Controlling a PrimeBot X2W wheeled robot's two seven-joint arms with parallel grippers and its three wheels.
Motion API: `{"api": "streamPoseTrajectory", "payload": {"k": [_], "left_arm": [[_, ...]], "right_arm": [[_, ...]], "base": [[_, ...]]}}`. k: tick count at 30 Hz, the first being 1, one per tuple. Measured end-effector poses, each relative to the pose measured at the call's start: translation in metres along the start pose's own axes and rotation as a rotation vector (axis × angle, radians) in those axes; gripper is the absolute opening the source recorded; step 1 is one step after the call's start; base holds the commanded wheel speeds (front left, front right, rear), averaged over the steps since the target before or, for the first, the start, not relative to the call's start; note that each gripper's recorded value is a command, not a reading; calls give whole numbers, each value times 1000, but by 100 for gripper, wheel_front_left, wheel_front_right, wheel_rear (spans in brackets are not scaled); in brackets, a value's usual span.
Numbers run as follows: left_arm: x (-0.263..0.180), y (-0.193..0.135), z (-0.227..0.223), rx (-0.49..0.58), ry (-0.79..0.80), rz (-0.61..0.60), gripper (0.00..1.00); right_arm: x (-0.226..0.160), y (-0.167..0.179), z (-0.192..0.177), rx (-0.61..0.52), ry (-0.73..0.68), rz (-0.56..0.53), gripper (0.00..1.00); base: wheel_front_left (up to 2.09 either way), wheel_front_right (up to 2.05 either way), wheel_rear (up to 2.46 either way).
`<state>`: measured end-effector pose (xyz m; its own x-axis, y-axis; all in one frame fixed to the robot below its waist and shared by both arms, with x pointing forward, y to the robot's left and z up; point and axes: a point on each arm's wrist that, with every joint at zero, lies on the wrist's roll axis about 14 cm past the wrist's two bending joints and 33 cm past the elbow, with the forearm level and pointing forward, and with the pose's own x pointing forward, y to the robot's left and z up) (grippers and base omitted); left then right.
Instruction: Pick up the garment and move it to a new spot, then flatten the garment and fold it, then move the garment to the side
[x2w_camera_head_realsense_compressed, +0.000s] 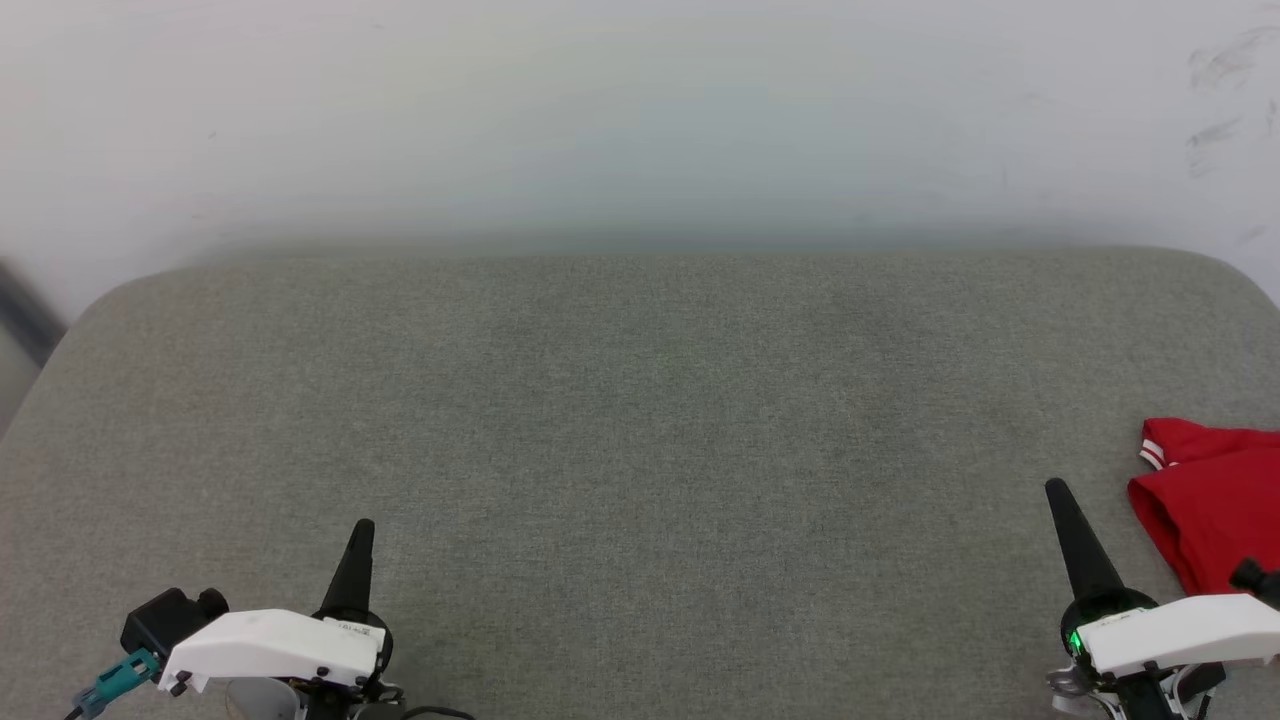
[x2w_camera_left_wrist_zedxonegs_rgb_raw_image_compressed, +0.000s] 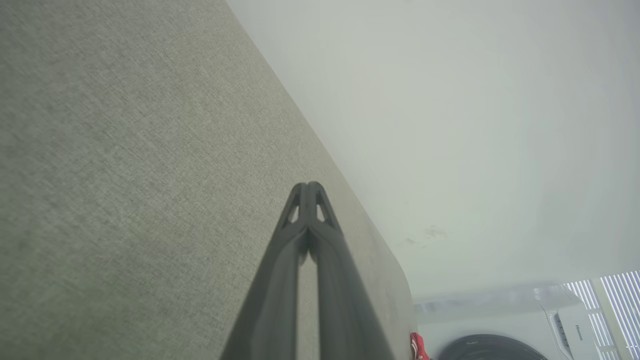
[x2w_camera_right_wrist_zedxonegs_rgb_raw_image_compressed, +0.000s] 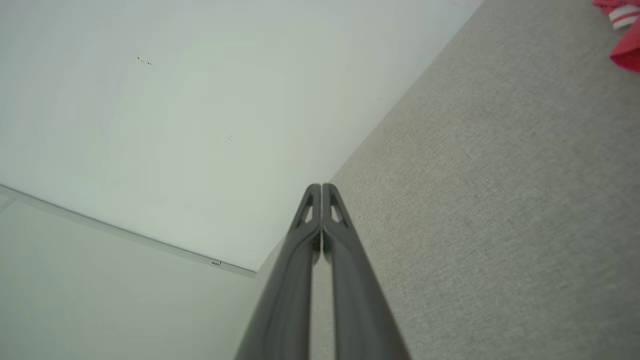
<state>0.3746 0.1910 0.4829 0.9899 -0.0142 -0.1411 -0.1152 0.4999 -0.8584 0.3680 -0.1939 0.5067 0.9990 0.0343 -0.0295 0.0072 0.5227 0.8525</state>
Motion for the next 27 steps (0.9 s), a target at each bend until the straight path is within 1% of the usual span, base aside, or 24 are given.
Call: {"api": "streamPoseTrajectory", "payload": {"k": [27], "left_arm": [[6,-8,8,-262,-17,-50,0]], "right_arm": [[9,-3,3,270,-17,3,0]], "base": [[0,0,0]]}}
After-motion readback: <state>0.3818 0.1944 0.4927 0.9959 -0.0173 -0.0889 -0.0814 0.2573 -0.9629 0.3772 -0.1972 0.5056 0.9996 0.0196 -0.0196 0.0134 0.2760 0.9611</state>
